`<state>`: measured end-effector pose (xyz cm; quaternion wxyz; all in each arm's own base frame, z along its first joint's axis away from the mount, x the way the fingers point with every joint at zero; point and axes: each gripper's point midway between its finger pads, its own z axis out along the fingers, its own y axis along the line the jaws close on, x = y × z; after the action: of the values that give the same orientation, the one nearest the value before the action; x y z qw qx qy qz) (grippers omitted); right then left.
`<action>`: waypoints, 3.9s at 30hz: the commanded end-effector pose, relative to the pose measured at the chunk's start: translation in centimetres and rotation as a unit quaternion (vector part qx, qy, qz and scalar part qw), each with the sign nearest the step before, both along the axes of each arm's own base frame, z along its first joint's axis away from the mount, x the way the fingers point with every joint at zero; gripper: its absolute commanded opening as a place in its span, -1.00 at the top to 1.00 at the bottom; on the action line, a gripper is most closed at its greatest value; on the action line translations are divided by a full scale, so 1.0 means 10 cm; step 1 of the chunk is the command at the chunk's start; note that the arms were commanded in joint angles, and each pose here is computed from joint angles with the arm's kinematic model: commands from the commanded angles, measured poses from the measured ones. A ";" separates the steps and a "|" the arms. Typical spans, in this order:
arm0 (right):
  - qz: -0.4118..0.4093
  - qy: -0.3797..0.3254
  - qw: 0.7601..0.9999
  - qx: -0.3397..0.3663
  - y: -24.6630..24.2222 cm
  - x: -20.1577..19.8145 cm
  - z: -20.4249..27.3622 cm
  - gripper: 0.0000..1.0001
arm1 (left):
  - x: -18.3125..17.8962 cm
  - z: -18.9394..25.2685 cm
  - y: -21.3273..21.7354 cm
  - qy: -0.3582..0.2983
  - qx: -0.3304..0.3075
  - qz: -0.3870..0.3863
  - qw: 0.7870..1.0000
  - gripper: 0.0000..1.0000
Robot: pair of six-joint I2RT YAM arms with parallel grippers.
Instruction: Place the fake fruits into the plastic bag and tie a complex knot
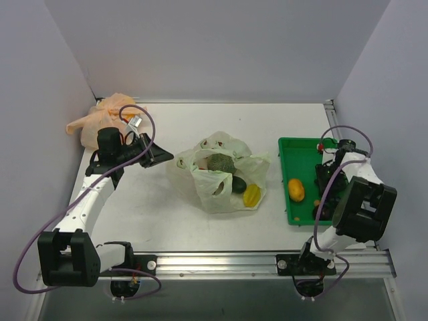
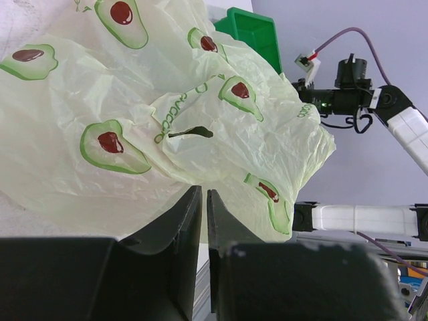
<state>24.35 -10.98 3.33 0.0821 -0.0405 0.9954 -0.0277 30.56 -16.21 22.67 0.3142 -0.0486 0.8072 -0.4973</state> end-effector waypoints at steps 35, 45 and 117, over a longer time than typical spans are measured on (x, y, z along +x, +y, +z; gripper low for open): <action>0.342 -0.118 0.921 0.145 2.86 0.08 1.06 1.00 | -0.10 0.50 0.02 -0.090 -0.014 -0.011 0.996 -0.36; 0.370 -0.169 0.904 0.135 3.51 0.36 1.12 1.00 | -0.14 0.42 0.05 -0.086 -0.016 -0.013 0.996 -0.39; 0.042 -0.156 0.914 0.373 2.16 0.84 1.53 -0.43 | -0.65 1.07 0.06 -0.422 0.185 -0.184 0.868 -0.90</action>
<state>31.94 9.47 15.26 0.2478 -0.1334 0.9249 0.2555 24.63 -15.44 34.00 0.5263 0.3530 0.6735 -0.3805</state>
